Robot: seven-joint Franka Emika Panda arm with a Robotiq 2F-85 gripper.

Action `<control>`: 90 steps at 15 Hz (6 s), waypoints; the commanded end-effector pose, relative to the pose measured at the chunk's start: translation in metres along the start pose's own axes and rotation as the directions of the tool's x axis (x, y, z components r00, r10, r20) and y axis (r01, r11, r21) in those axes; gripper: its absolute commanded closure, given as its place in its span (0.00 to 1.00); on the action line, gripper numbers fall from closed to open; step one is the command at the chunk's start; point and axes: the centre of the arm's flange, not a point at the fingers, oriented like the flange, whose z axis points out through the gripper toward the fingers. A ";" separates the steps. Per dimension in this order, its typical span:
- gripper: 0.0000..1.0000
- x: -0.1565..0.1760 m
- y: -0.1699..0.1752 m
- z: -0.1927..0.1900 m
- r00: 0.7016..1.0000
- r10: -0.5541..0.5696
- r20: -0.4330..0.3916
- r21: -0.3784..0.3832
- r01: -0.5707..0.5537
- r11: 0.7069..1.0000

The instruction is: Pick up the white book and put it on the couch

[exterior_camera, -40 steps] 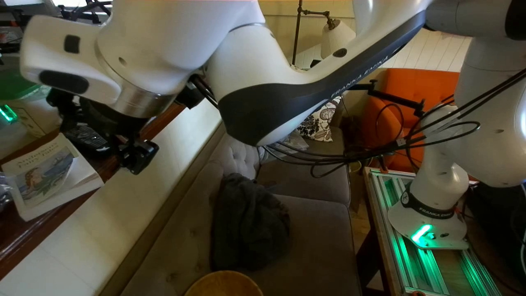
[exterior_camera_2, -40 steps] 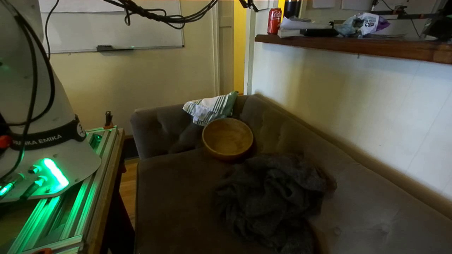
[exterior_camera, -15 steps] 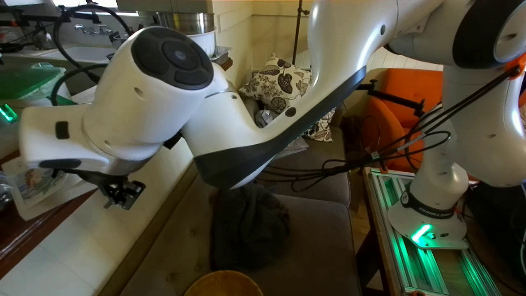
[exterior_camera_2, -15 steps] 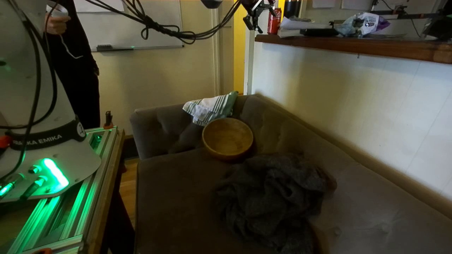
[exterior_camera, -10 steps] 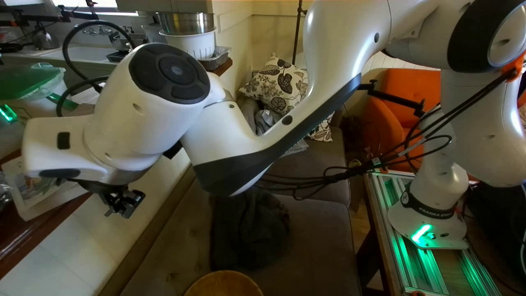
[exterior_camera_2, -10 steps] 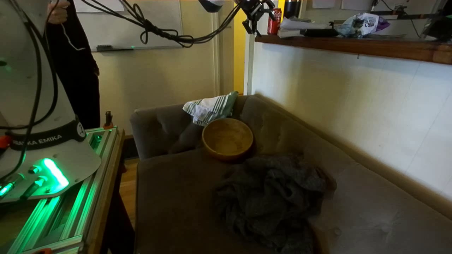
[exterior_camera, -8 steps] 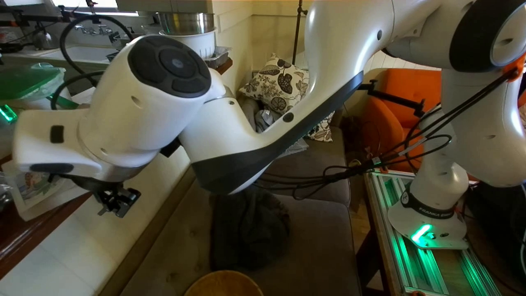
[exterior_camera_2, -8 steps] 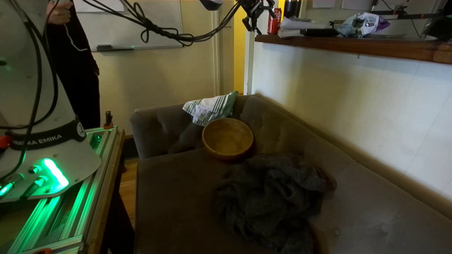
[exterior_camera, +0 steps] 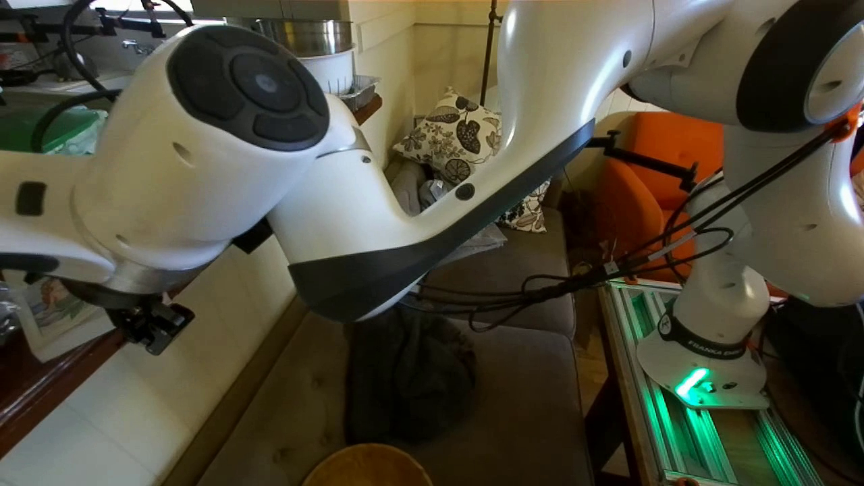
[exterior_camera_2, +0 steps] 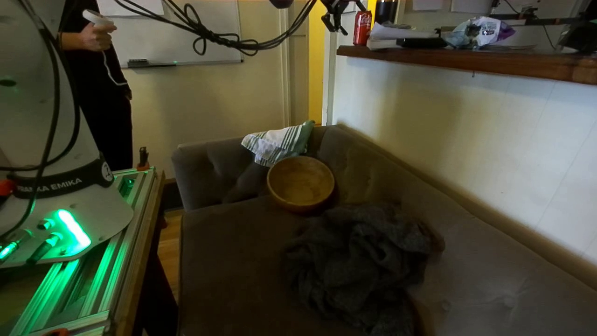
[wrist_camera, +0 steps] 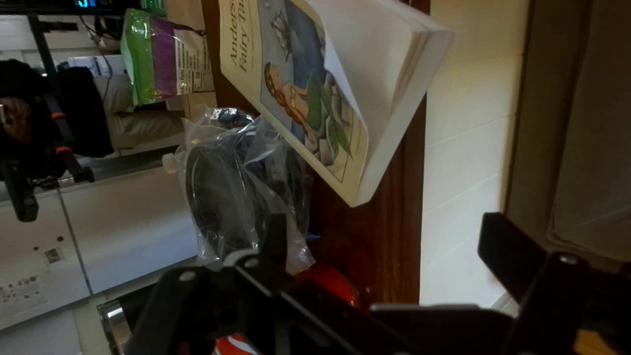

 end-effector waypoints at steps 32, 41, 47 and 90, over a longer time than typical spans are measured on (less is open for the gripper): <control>0.06 -0.007 0.006 0.111 0.957 -0.028 0.289 0.085 0.003 0.996; 0.66 -0.050 0.012 0.085 0.948 -0.127 0.291 0.134 0.091 0.987; 0.93 -0.086 0.031 0.024 0.945 -0.169 0.279 0.101 0.146 0.984; 0.26 -0.313 -0.128 0.000 0.997 -0.053 -0.055 0.403 0.071 0.912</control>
